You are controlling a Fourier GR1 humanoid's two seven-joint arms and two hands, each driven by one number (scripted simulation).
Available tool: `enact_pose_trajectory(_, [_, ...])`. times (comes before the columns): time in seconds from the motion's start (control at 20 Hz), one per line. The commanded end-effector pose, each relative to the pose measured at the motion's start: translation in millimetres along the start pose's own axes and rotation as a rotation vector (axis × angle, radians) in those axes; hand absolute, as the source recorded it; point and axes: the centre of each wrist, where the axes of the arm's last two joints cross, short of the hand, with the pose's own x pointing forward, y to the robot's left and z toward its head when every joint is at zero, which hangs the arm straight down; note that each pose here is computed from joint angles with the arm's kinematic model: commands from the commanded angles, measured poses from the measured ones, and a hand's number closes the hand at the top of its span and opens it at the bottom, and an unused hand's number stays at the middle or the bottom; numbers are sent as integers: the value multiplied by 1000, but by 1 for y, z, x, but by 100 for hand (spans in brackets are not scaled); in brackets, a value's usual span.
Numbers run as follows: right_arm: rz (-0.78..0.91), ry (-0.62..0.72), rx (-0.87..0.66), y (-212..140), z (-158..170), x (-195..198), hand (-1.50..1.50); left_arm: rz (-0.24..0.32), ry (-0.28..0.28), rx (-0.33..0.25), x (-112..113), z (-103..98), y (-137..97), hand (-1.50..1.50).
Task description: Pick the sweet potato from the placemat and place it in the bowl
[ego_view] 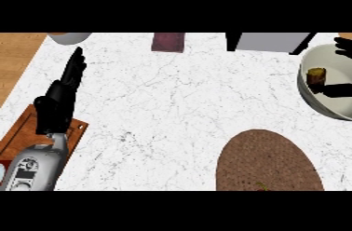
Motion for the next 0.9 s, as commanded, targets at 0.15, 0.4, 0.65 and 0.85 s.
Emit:
enact_pose_trajectory(0.15, [-148,8,-50,-55,10,-7,-150,-16,-9,11,2,-1,14,0])
enact_pose_trajectory(0.4, [-240,24,-54,-89,31,-17,-150,-17,7,12,4,8,20,0])
enact_pose_trajectory(0.65, [-344,-17,-20,-126,58,-26,-150,-5,-3,31,5,4,16,0])
enact_pose_trajectory(0.85, [-376,-25,38,-132,86,-42,-150,-6,16,38,-2,6,-1,0])
